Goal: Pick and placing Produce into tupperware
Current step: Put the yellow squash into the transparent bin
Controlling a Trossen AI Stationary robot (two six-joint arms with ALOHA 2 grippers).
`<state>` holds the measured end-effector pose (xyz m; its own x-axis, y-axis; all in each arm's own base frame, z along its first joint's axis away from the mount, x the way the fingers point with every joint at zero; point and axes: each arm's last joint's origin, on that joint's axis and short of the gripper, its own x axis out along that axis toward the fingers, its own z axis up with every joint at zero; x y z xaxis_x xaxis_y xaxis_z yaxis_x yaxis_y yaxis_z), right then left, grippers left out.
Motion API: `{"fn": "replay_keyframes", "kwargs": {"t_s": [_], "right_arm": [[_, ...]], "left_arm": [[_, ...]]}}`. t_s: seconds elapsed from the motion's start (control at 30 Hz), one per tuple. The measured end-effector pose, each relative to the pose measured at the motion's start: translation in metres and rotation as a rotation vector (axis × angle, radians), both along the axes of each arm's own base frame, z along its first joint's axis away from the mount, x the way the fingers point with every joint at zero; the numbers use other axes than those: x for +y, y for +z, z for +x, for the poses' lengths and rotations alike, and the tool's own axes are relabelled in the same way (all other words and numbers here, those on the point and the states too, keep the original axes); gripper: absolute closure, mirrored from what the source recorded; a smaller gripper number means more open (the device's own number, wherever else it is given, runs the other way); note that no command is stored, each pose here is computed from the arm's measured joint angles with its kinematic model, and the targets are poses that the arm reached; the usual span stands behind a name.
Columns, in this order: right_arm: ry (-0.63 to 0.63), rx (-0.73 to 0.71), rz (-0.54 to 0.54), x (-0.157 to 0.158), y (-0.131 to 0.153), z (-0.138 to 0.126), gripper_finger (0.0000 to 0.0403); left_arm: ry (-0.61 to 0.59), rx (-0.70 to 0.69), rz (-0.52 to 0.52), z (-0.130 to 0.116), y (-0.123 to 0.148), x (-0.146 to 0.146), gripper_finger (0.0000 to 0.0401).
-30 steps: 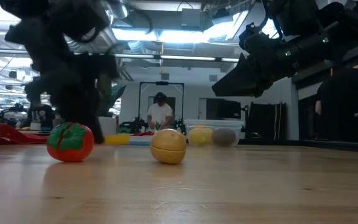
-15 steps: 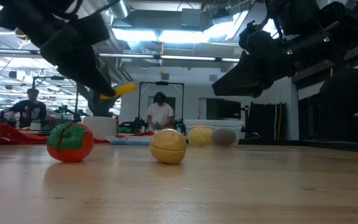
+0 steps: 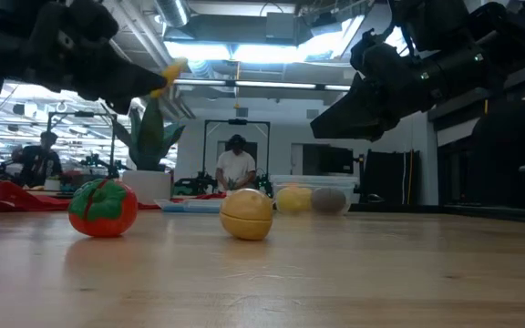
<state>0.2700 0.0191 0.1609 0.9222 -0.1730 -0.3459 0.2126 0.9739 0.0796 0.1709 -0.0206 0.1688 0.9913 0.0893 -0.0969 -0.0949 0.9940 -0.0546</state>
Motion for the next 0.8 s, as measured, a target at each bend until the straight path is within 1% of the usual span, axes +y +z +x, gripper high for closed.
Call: {"fn": "replay_keyframes", "kwargs": {"t_s": [0.2, 0.3, 0.4, 0.53, 0.67, 0.8], "right_arm": [[0.003, -0.016, -0.007, 0.000, 0.002, 0.001, 0.0226], [0.003, -0.022, -0.007, 0.000, 0.002, 0.001, 0.0226], [0.002, -0.026, -0.005, 0.000, 0.002, 0.001, 0.0226], [0.011, -0.030, -0.031, 0.000, 0.003, 0.001, 0.0226], [0.023, -0.164, -0.067, 0.000, 0.016, 0.005, 0.0226], [0.075, -0.312, -0.163, 0.002, 0.032, 0.006, 0.0226]], "left_arm": [[-0.003, -0.034, -0.002, -0.007, -0.008, 0.001, 0.0401], [-0.013, -0.064, -0.002, -0.007, -0.005, 0.001, 0.0401], [-0.052, -0.097, 0.019, -0.007, -0.001, 0.000, 0.0401], [-0.065, -0.126, 0.039, -0.007, 0.002, -0.001, 0.0401], [-0.065, -0.139, 0.046, -0.006, 0.003, -0.001, 0.0401], [-0.065, -0.152, 0.064, -0.006, 0.004, -0.001, 0.0401]]}}
